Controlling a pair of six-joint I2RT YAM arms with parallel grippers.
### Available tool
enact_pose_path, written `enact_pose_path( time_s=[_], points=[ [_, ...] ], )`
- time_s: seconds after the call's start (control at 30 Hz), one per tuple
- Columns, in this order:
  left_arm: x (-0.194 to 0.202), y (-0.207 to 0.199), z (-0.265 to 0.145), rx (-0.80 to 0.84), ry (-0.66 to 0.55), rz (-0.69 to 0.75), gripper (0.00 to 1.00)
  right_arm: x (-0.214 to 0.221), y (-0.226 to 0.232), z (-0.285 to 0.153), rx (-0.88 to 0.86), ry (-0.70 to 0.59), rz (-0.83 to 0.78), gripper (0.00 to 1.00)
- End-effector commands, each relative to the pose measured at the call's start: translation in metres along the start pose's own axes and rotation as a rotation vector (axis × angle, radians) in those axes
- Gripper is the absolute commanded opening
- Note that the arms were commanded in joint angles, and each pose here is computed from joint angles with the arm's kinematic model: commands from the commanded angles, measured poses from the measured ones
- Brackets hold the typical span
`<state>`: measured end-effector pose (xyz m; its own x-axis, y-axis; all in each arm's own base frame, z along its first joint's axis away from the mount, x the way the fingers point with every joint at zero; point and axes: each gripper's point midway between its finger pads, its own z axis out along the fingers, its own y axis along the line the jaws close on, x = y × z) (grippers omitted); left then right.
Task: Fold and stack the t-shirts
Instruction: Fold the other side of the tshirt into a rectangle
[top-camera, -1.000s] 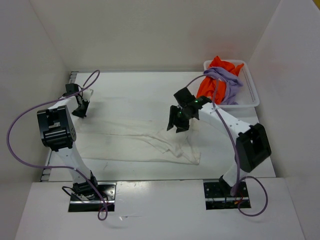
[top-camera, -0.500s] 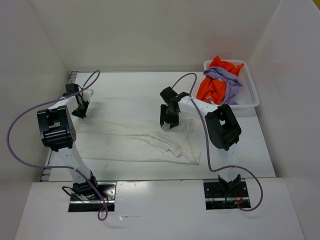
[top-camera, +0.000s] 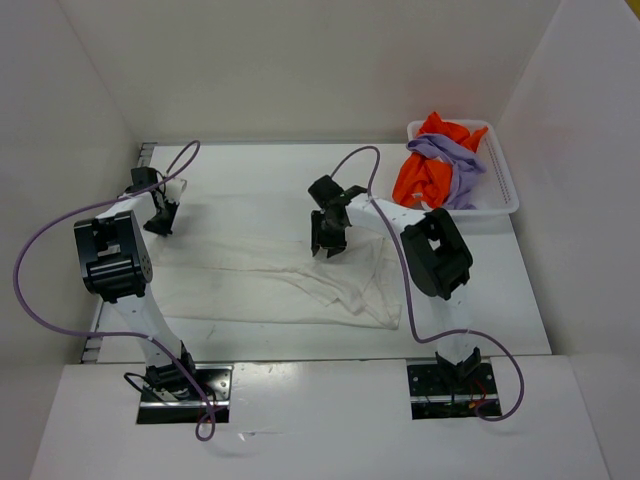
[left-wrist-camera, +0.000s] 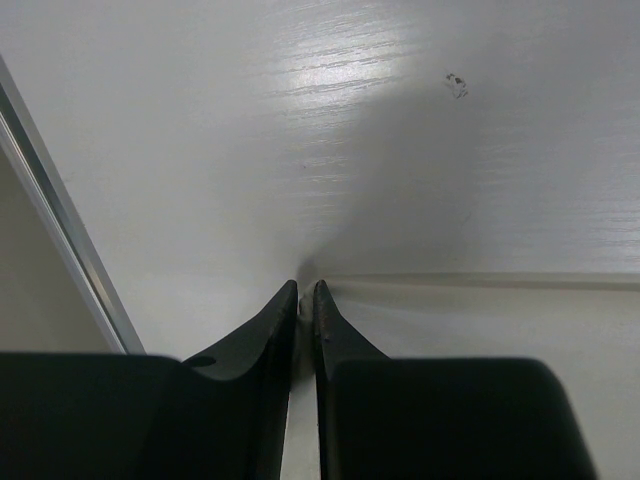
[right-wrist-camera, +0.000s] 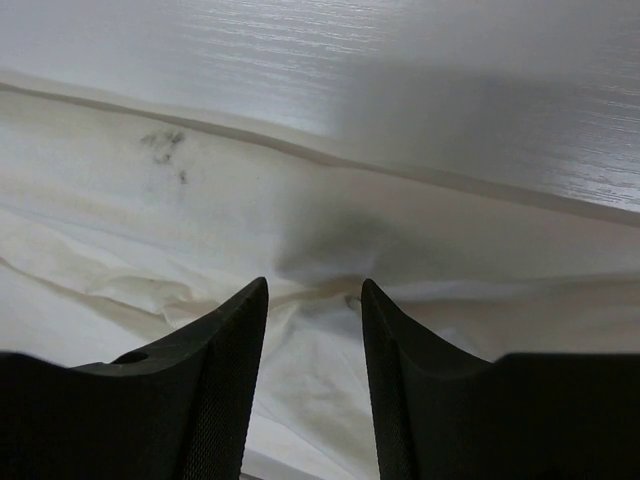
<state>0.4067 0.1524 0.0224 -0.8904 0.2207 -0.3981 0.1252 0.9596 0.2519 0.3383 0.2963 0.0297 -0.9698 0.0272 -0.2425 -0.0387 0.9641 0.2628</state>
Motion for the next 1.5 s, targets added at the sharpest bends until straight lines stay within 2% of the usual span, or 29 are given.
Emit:
enact_pose_path(
  time_s=[0.0, 0.1, 0.17, 0.2, 0.3, 0.43, 0.67, 0.83, 1.23, 1.47],
  points=[
    [0.014, 0.000, -0.005, -0.005, 0.043, 0.007, 0.18, 0.001, 0.006, 0.000, -0.019, 0.000, -0.011, 0.48],
    [0.014, 0.000, -0.005, -0.005, 0.043, 0.007, 0.18, 0.007, 0.006, 0.002, -0.015, 0.011, -0.019, 0.42],
    [0.014, 0.000, -0.005, -0.005, 0.043, 0.007, 0.18, 0.009, 0.005, 0.000, -0.014, 0.013, -0.019, 0.33],
    [0.014, 0.000, -0.005, -0.005, 0.043, 0.007, 0.18, 0.009, 0.005, 0.000, -0.014, 0.013, -0.019, 0.24],
    [0.014, 0.000, -0.005, -0.005, 0.043, 0.007, 0.18, 0.012, 0.003, 0.002, -0.016, 0.025, -0.027, 0.11],
    [0.013, 0.003, -0.008, -0.017, 0.039, 0.016, 0.18, 0.016, 0.001, -0.001, -0.011, 0.033, -0.036, 0.00],
    [0.014, 0.005, -0.008, -0.025, 0.044, 0.016, 0.18, 0.025, 0.023, -0.032, -0.146, 0.045, -0.100, 0.00],
    [0.012, 0.006, -0.011, -0.030, 0.036, 0.016, 0.18, 0.057, 0.047, -0.053, -0.240, 0.108, -0.202, 0.00],
    [0.015, 0.004, -0.010, -0.025, 0.044, 0.025, 0.18, 0.112, 0.072, -0.051, -0.306, 0.280, -0.314, 0.00],
    [-0.004, 0.015, -0.019, -0.051, -0.003, 0.022, 0.19, 0.121, 0.114, -0.070, -0.386, 0.246, -0.491, 0.09]
  ],
)
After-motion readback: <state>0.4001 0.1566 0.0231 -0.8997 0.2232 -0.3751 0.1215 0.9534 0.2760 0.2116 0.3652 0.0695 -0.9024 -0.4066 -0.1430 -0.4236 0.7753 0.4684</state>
